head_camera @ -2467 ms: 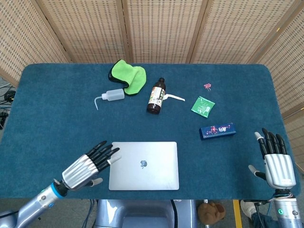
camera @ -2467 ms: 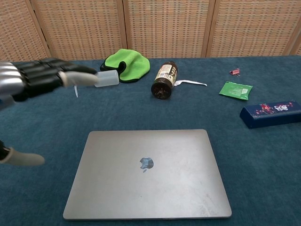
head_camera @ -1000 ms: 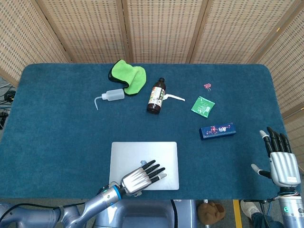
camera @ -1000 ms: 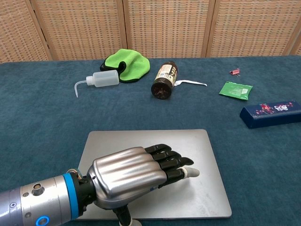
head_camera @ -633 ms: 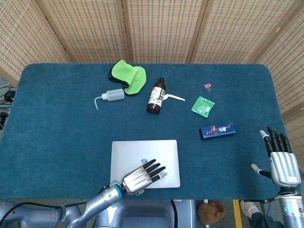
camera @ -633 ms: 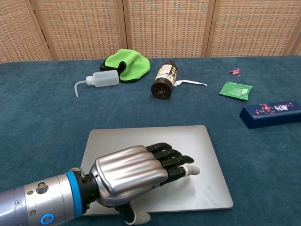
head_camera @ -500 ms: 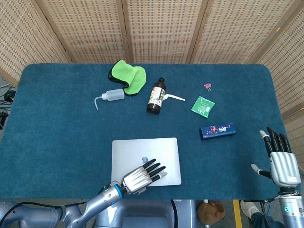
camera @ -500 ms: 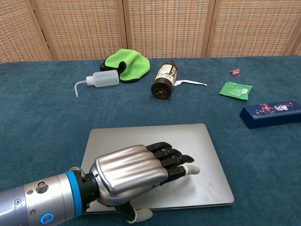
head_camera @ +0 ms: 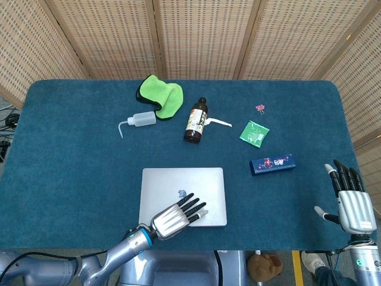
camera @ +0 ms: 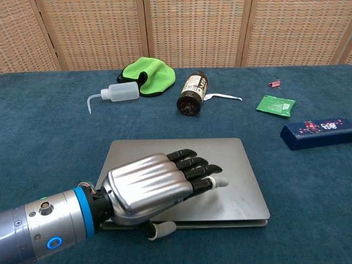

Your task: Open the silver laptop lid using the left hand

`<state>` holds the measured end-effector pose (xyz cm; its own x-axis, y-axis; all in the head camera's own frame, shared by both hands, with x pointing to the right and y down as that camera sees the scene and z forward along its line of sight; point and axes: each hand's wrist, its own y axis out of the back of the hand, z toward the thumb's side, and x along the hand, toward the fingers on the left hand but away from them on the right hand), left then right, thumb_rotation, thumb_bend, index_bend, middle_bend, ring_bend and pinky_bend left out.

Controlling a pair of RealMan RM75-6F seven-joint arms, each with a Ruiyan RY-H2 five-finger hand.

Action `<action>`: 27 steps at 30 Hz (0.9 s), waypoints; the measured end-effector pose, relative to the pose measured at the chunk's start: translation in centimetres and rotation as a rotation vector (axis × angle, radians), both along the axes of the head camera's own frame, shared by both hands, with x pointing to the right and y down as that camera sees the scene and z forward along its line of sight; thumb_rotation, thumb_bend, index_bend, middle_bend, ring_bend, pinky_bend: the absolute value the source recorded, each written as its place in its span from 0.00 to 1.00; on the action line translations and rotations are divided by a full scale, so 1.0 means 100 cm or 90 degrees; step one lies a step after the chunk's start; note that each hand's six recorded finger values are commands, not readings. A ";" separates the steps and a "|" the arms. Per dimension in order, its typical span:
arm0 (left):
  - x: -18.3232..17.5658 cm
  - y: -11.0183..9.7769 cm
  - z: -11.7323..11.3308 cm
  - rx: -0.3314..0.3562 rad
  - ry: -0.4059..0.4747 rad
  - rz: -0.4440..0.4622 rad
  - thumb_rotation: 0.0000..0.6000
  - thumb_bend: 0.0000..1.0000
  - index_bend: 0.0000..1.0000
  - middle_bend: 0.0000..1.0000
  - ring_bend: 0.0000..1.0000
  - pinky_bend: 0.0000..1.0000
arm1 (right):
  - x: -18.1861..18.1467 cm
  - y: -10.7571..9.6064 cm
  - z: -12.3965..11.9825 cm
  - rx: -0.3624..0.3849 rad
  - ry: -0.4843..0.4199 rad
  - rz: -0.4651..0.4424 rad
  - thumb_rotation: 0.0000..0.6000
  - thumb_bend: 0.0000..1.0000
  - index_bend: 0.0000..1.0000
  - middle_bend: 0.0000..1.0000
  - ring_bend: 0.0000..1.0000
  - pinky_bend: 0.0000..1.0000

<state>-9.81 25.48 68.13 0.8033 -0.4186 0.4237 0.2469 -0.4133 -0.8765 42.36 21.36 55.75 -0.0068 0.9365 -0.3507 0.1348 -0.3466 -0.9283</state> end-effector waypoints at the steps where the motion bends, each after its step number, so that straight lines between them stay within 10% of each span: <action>1: 0.000 -0.003 -0.001 0.007 0.001 -0.005 1.00 0.39 0.00 0.00 0.00 0.00 | 0.000 0.000 0.000 0.000 0.000 0.000 1.00 0.00 0.00 0.00 0.00 0.00; 16: 0.002 -0.060 -0.023 0.076 0.017 -0.090 1.00 0.39 0.00 0.00 0.00 0.00 | -0.012 -0.001 0.003 -0.003 -0.011 -0.040 1.00 0.02 0.03 0.00 0.00 0.00; 27: 0.005 -0.086 -0.027 0.069 0.018 -0.128 1.00 0.39 0.00 0.00 0.00 0.00 | -0.051 -0.011 0.020 -0.034 -0.036 -0.242 1.00 0.54 0.26 0.29 0.19 0.31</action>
<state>-9.34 16.88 65.45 0.7100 -0.6132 0.3464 0.1439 -0.3552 -0.9237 37.21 20.28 57.78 0.3588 0.8484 -0.3892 0.0378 -0.4299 -0.9021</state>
